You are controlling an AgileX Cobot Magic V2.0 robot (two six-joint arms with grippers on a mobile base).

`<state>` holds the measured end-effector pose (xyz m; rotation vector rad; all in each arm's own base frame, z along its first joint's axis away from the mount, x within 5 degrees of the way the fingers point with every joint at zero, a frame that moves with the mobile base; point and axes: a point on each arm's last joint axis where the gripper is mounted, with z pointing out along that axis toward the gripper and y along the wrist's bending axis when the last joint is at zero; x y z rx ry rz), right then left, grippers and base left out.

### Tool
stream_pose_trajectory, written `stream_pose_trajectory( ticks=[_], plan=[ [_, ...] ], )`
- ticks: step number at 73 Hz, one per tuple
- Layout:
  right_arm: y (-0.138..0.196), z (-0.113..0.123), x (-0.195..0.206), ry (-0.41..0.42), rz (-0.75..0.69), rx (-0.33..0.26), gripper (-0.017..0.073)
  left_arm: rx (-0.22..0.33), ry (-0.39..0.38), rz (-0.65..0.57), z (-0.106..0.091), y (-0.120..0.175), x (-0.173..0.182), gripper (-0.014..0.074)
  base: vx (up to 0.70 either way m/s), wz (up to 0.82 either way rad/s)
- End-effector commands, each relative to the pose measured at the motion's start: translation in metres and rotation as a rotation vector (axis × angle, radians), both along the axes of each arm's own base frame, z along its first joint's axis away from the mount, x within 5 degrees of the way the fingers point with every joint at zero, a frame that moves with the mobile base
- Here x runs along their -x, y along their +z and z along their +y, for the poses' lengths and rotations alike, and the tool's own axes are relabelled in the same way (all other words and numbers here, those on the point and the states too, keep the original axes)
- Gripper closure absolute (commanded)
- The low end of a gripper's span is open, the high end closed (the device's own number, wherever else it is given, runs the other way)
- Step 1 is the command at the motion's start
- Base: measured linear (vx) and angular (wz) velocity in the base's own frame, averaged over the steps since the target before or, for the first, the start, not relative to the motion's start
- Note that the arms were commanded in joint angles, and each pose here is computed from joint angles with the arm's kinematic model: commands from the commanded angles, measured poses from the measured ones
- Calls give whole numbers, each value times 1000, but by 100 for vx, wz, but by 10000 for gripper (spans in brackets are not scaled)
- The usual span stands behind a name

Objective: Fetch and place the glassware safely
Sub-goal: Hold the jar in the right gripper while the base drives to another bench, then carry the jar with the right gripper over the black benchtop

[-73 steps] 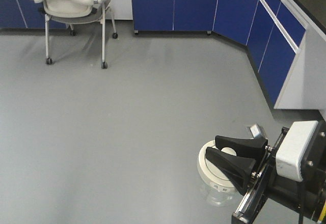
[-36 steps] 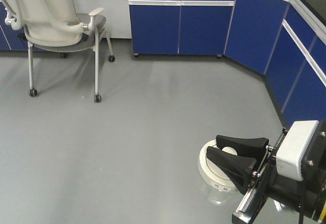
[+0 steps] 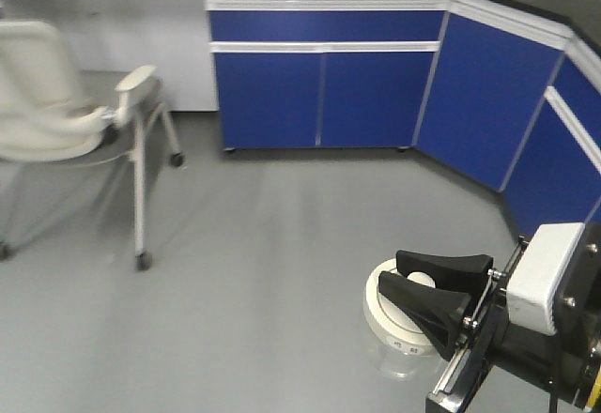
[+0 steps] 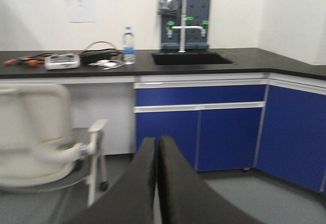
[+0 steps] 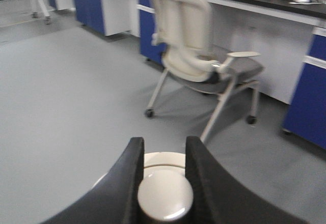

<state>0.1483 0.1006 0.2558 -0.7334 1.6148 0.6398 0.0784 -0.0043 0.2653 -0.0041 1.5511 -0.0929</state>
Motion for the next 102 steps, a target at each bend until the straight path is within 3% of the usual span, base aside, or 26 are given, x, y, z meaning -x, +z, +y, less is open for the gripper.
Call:
stream_pose_trajectory(
  ticks=[1,44,102],
  plan=[
    [17,3,0,25,-56,-78,560,16,-26,-83,-2,14,0,601,55,-56],
    [17,3,0,26,-56,-77,560,16,-26,-83,-2,14,0,601,39,-96],
    [17,3,0,26,-56,-77,560,16,-26,-83,-2,14,0,601,17,-82]
  ],
)
